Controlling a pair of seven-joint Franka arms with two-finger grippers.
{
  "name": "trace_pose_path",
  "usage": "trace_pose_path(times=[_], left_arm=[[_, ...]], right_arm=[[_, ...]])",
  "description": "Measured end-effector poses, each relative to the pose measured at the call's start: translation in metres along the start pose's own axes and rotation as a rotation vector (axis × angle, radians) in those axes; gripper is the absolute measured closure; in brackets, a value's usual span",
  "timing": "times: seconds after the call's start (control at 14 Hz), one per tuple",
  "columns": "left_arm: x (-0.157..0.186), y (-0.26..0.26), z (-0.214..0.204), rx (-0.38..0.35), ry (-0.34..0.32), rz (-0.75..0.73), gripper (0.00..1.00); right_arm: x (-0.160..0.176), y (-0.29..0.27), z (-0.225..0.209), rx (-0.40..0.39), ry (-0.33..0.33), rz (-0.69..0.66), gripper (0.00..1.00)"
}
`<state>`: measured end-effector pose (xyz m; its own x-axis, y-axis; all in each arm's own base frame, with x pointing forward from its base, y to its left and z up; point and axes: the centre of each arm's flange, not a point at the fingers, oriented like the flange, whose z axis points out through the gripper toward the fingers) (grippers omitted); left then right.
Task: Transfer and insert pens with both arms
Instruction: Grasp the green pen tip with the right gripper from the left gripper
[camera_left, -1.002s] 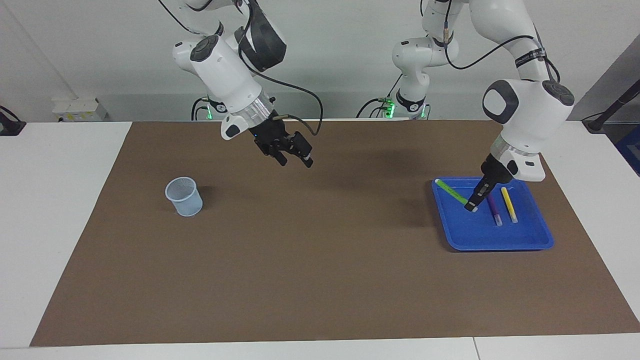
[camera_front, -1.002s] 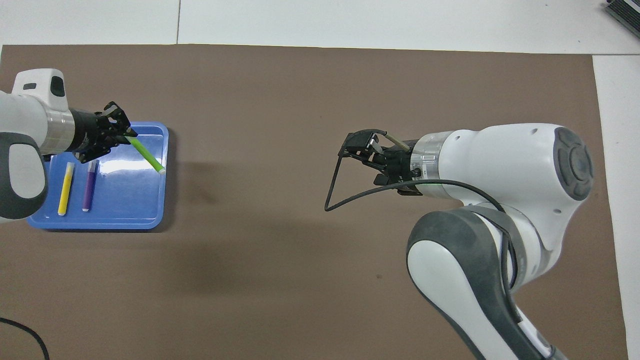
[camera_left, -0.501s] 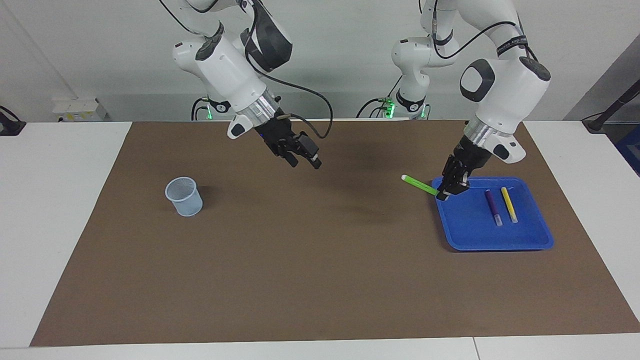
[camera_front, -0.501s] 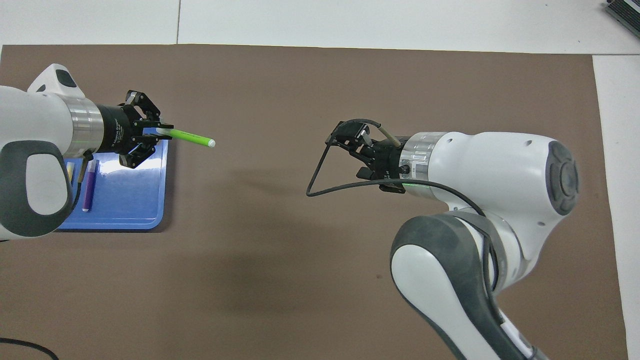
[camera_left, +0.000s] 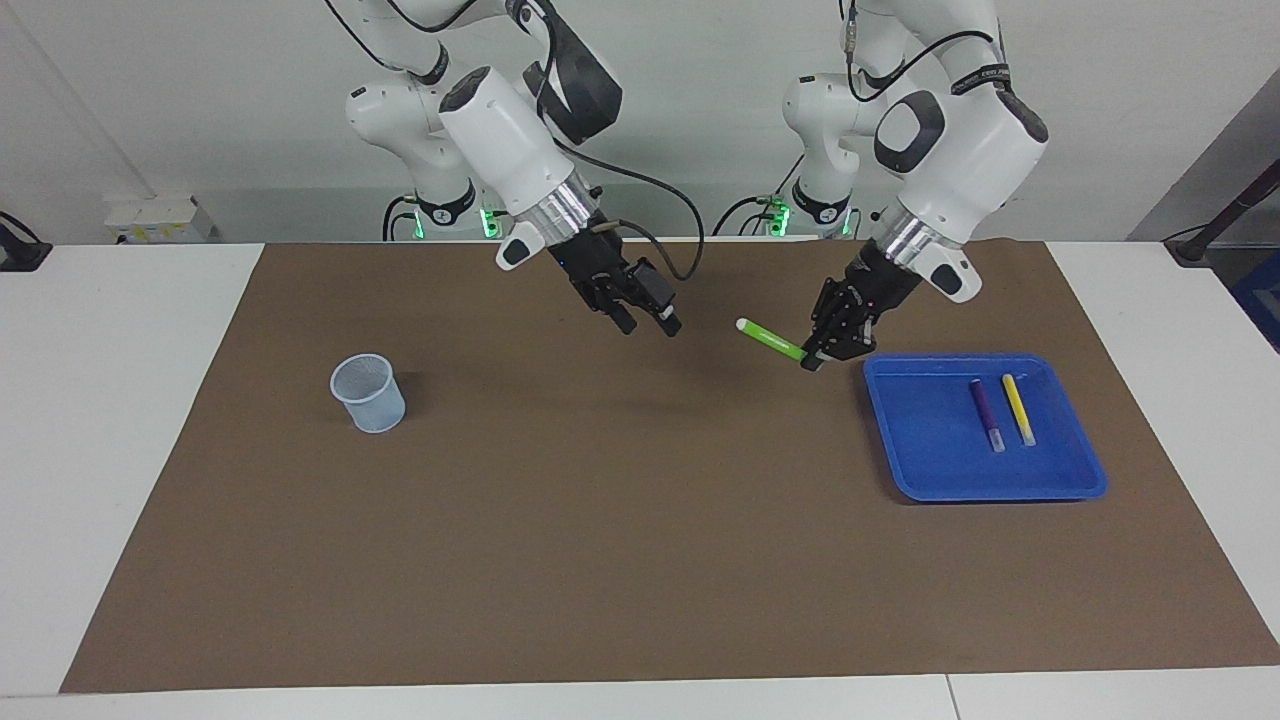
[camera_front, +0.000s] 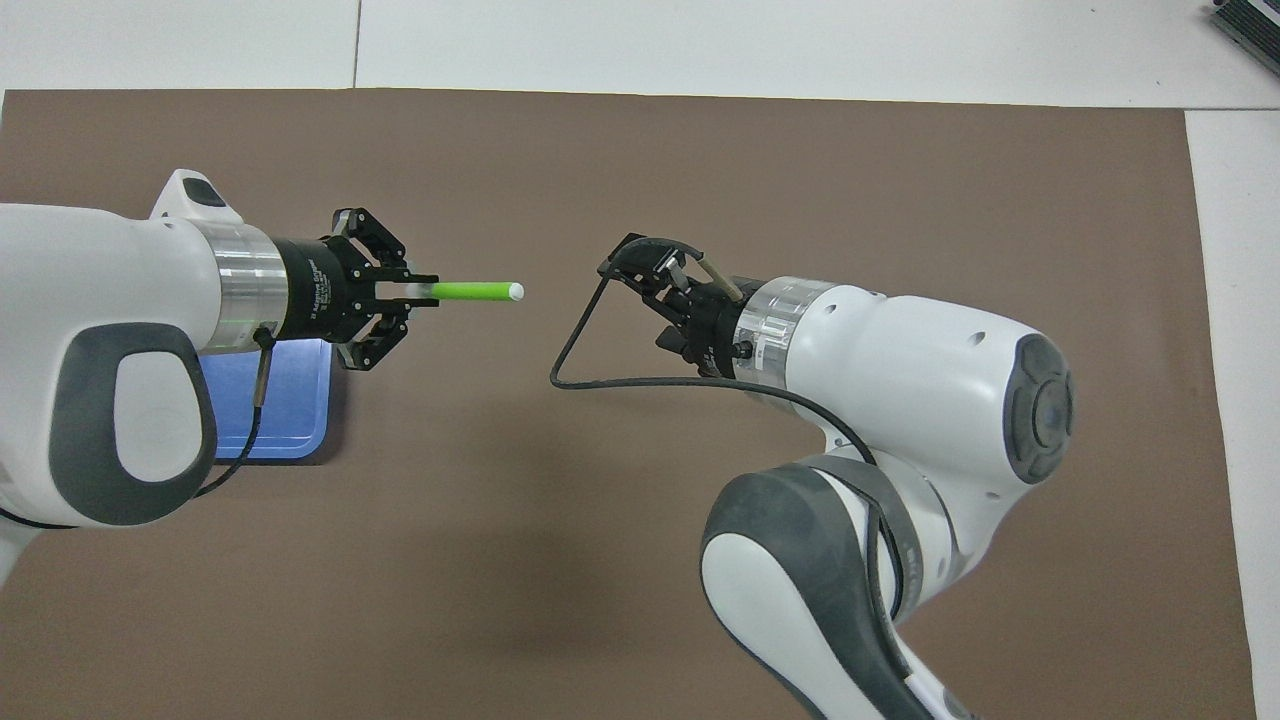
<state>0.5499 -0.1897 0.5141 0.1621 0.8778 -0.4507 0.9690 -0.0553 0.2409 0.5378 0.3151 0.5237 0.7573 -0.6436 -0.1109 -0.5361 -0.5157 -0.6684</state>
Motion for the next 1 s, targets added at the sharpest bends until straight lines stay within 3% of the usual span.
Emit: trace_pose_path(times=[0.5,0.64,0.86,1.0], left_arm=[[-0.011,-0.015,0.011,0.012,-0.015,-0.088,0.84],[-0.014,-0.017,0.01,0.011,-0.015,-0.094,0.84],[-0.017,-0.019,0.009,0.011,-0.017,-0.095,0.84],[-0.018,-0.019,0.008,0.009,-0.017,-0.095,0.84]], right_arm=[[-0.037,-0.012,0.011,0.022,-0.026,-0.001,0.0],[-0.048,-0.017,0.012,0.047,-0.021,-0.016,0.1],[-0.06,-0.019,0.024,0.084,-0.001,-0.029,0.1],[-0.06,-0.02,0.027,0.087,0.001,-0.029,0.29]])
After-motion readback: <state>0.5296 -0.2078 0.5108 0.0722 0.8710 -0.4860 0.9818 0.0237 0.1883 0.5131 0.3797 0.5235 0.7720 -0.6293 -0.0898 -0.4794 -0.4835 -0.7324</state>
